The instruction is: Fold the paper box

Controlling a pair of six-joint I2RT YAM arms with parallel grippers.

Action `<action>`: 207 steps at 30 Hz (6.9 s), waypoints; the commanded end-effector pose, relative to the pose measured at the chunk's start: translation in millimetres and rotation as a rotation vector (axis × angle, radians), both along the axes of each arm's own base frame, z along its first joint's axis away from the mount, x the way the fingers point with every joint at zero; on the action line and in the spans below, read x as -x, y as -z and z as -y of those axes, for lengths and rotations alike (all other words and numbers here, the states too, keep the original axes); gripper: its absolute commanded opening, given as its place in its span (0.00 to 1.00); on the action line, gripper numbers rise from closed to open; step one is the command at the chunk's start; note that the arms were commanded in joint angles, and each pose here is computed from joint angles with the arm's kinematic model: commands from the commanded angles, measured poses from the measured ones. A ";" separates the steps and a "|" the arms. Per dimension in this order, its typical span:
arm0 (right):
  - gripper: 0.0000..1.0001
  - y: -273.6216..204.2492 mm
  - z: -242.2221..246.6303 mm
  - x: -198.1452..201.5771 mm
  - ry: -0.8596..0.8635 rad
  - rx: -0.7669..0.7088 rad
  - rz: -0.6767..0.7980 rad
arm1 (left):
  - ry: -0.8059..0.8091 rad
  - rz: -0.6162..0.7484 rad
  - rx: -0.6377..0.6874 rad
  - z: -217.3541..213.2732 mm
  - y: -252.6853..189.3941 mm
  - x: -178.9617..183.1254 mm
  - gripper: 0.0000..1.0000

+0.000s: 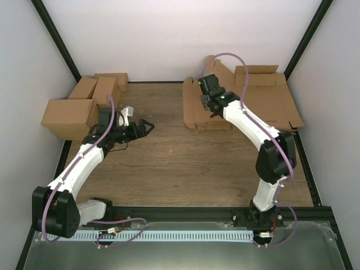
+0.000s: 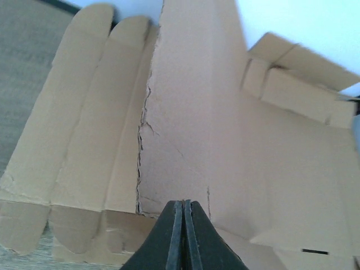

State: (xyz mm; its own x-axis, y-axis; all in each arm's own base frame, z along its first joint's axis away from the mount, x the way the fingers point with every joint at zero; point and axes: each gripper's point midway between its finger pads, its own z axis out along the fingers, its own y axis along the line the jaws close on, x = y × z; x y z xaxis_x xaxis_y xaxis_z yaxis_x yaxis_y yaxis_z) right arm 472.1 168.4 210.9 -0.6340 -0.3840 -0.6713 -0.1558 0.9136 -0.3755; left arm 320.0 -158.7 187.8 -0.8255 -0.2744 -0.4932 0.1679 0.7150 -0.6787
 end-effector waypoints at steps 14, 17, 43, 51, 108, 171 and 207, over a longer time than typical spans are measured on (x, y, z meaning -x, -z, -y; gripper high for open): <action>0.02 -146.1 -127.3 210.3 -0.537 -0.144 0.042 | -0.049 0.035 0.095 2.1 -50.1 9.6 1.00; 0.21 -113.3 -165.8 257.2 -0.672 -0.311 -0.149 | -0.127 -0.017 0.111 -7.1 -44.7 16.9 1.00; 0.79 75.6 -76.4 205.5 -0.221 -0.775 -0.619 | -0.287 -0.465 0.037 -32.7 125.0 87.7 0.99; 0.75 123.2 -73.5 184.3 -0.162 -0.730 -0.644 | -0.258 -0.452 0.109 -23.0 141.9 87.2 0.99; 0.56 129.1 -86.9 146.0 -0.181 -0.742 -0.637 | -0.202 -0.469 -0.166 -30.6 133.8 27.5 0.04; 0.17 138.1 43.8 130.4 0.060 -0.823 -0.572 | 0.034 -0.199 -0.449 -48.0 -6.7 19.0 0.04; 0.01 -4.7 10.4 94.9 -0.287 -0.210 -0.084 | -0.058 -0.323 -0.234 -40.6 20.8 82.3 0.65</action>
State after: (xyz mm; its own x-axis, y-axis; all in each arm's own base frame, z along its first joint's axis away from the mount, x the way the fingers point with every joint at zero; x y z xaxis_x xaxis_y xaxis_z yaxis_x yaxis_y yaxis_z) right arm 372.5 146.1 149.0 -0.8034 -0.2029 -0.5599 -0.3036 0.9483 0.0920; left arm 247.7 -114.2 164.0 -0.9361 -0.1963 -0.2919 -0.0403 0.8841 -0.4656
